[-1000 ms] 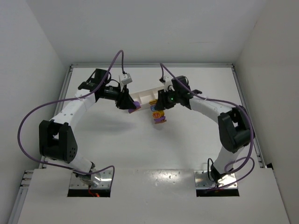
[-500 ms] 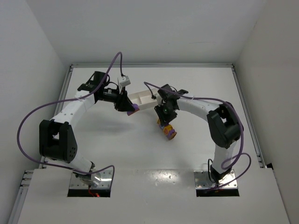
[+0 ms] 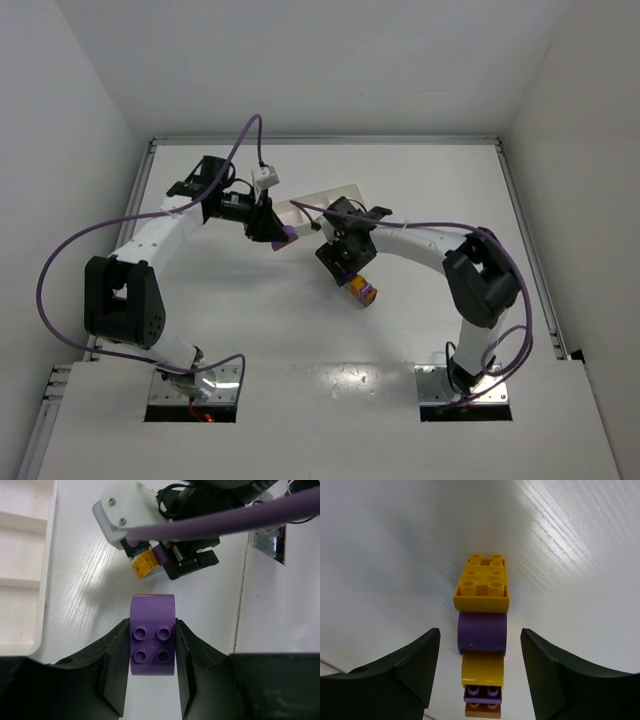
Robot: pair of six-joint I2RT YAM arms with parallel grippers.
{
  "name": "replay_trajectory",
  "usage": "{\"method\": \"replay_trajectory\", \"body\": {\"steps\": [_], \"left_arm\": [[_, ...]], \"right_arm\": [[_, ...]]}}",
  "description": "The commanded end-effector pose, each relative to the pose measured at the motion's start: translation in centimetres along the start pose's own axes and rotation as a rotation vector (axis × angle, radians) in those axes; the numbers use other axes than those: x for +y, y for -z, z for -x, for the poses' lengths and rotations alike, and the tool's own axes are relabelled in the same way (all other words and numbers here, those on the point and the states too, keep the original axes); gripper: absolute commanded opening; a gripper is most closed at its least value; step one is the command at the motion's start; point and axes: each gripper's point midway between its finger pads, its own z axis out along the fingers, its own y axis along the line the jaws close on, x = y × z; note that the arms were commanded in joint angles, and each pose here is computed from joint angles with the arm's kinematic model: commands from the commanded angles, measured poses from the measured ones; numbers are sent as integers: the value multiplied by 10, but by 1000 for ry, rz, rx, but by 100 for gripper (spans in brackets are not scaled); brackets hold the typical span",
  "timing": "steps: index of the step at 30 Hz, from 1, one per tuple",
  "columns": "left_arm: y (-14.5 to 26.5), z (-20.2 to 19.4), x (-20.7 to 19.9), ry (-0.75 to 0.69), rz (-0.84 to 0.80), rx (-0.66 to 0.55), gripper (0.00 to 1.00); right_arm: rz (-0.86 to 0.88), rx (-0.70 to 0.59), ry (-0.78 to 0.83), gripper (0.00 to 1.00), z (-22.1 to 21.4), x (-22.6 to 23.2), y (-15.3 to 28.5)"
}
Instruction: Sort the legos into containers by color
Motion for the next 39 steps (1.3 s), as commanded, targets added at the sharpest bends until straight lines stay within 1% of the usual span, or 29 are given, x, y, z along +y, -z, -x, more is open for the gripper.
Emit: {"method": "replay_trajectory", "body": {"steps": [1, 3, 4, 5, 6, 7, 8, 10, 11, 12, 13, 15, 16, 18, 20, 23, 25, 31, 35, 39], "left_arm": [[5, 9, -5, -42, -31, -47, 5], [8, 11, -5, -38, -39, -62, 5], [6, 11, -8, -18, -71, -75, 5], [10, 17, -8, -25, -75, -93, 5], [12, 18, -9, 4, -106, -116, 5], [11, 21, -12, 19, -127, -127, 5], [12, 20, -10, 36, -143, -137, 5], [13, 28, -19, 59, -207, -170, 5], [10, 26, -18, 81, -232, -175, 5], [11, 28, -22, 93, -253, -185, 5], [11, 29, -26, 116, -295, -202, 5], [11, 31, -31, 147, -349, -223, 5], [10, 30, -30, 170, -364, -225, 5], [11, 31, -32, 170, -372, -230, 5], [13, 33, -35, 161, -381, -238, 5], [11, 36, -44, 145, -406, -236, 5], [8, 35, -50, 144, -417, -229, 5], [2, 28, -54, 149, -426, -212, 5], [1, 30, -58, 138, -433, -210, 5], [0, 29, -62, 135, -440, -205, 5]], "right_arm": [[-2, -159, 17, 67, 24, 3, 33], [51, -233, 18, 67, 33, 10, 47], [61, -326, 33, 67, 44, 10, 70], [74, -401, 54, 67, 49, 13, 75], [115, -468, 80, 67, 55, 18, 88], [149, -535, 124, 67, 59, 25, 101], [215, -641, 227, 67, 62, 40, 124], [269, -681, 304, 66, 69, 50, 144], [363, -653, 329, 64, 64, 62, 140], [412, -656, 343, 63, 62, 70, 142], [445, -668, 337, 61, 62, 71, 142], [623, -710, 352, 61, 63, 94, 150], [657, -720, 369, 61, 64, 99, 151], [695, -753, 346, 61, 72, 100, 153], [707, -729, 314, 61, 74, 100, 141], [748, -715, 262, 61, 81, 97, 138], [798, -733, 279, 61, 88, 103, 146], [946, -702, 249, 61, 96, 113, 153], [968, -709, 228, 61, 103, 114, 154], [949, -722, 225, 63, 112, 111, 150]]}}
